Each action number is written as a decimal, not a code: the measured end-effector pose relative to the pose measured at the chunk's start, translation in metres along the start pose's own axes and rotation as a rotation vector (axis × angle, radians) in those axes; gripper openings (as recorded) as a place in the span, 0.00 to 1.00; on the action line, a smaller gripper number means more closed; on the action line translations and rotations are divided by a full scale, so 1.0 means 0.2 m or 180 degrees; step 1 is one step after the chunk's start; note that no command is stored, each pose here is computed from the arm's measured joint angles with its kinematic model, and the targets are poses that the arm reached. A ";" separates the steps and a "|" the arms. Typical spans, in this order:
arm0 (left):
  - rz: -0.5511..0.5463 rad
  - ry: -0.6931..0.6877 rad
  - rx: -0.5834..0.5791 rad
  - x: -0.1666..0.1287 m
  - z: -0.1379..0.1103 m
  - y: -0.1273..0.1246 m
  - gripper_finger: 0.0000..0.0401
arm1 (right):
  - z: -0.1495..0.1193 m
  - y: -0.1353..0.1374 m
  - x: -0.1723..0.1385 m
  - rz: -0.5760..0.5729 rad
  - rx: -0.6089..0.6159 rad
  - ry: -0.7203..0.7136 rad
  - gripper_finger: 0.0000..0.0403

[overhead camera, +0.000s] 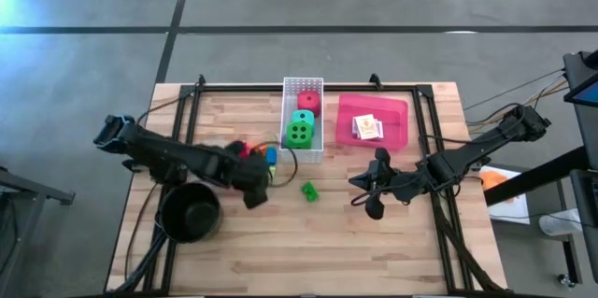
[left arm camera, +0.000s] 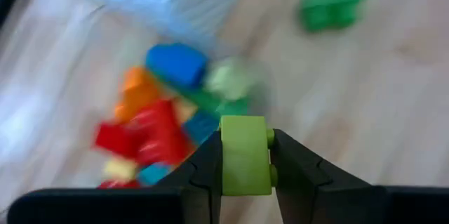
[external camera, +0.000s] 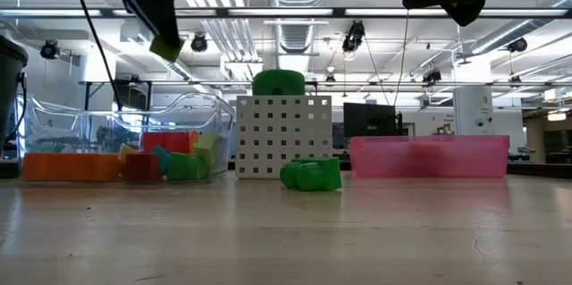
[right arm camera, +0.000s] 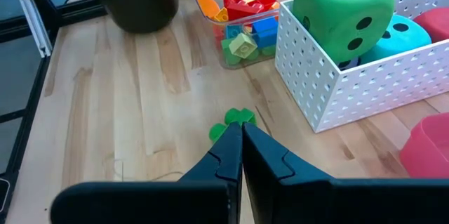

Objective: Pick & Place Toys
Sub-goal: Put the light green game piece into the transparent bin

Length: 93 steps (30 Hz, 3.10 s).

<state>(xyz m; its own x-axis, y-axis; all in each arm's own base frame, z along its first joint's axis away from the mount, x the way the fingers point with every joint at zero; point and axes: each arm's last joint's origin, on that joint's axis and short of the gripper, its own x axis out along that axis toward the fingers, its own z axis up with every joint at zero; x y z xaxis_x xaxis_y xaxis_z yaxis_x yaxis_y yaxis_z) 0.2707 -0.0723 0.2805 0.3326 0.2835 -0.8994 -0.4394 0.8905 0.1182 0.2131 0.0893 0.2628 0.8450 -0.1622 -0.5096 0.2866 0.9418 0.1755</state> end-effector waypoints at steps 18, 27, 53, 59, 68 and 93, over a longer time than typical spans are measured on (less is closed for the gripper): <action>0.0452 0.0663 -0.0547 0.31 0.02 0.38 0.22 | 0.00 0.00 0.00 0.0000 0.0000 0.0000 0.02; 0.0122 0.0767 -0.0634 0.45 -0.06 0.38 0.22 | 0.00 0.00 0.00 0.0000 0.0000 0.0000 0.02; 0.0120 0.0869 -0.1147 0.47 -0.08 0.38 0.22 | 0.00 0.00 0.00 -0.0001 0.0000 0.0000 0.02; 0.0224 0.0992 -0.1316 0.50 -0.14 0.39 0.22 | 0.00 0.00 0.00 0.0000 0.0000 0.0000 0.02; 0.0238 0.0978 -0.1367 0.51 -0.15 0.39 0.23 | 0.00 0.00 0.00 -0.0001 0.0000 0.0000 0.02; 0.0175 0.0944 -0.1145 0.51 -0.14 0.38 0.37 | 0.00 0.00 0.00 0.0000 0.0000 0.0000 0.02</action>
<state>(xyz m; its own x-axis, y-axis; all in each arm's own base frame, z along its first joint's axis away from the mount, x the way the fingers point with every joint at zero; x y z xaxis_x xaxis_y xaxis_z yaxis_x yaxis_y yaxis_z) 0.2479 0.0147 0.1860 0.0709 0.1661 -0.9836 -0.7284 0.6823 0.0627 0.2131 0.0893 0.2629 0.8450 -0.1622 -0.5096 0.2866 0.9418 0.1754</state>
